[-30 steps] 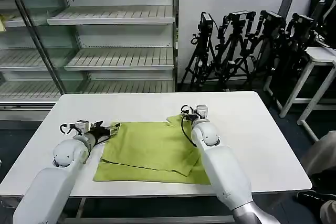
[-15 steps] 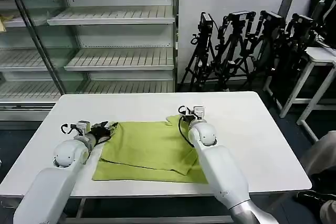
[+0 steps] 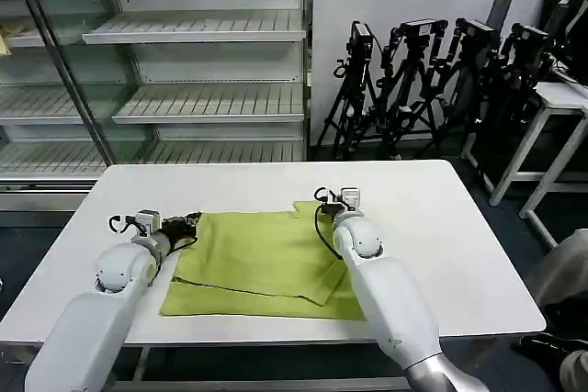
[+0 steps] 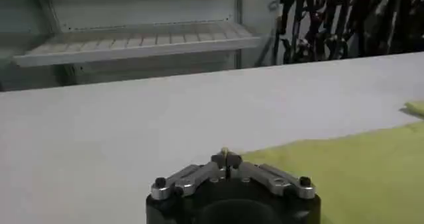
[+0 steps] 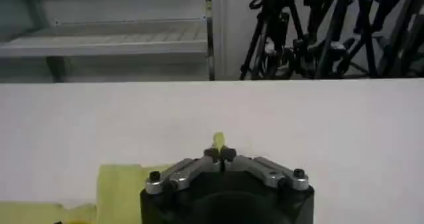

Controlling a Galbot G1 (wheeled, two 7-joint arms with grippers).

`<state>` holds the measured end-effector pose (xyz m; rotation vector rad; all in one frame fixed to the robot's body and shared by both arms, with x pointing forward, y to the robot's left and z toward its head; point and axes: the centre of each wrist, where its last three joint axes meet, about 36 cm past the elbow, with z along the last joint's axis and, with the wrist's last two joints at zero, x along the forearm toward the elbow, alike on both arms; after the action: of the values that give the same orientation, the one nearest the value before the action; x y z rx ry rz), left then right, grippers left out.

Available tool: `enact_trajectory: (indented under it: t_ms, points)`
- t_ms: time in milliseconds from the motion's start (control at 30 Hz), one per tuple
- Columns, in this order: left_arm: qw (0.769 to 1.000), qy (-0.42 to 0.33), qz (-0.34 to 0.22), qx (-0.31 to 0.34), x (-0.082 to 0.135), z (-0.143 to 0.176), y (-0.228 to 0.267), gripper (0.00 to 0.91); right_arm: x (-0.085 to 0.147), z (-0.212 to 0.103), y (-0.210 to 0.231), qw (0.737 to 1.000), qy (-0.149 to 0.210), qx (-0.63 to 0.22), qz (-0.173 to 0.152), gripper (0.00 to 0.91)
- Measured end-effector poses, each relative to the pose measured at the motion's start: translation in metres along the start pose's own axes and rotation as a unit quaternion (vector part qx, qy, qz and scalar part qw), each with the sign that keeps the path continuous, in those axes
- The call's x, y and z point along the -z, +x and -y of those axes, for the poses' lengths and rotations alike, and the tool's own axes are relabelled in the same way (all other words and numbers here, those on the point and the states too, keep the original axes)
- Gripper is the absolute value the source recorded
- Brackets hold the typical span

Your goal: Fold and organize the clothes.

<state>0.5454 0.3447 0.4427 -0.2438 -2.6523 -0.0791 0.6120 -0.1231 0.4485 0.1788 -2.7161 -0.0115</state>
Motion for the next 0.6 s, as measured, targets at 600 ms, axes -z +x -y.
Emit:
enact_trajectory:
  t_ms: [600]
  points:
    - [0.999, 0.007, 0.040, -0.011, -0.012, 0.008, 0.055, 0.020, -0.017, 0.016, 0.086, 0.998, 0.018, 0.016, 0.051, 0.000]
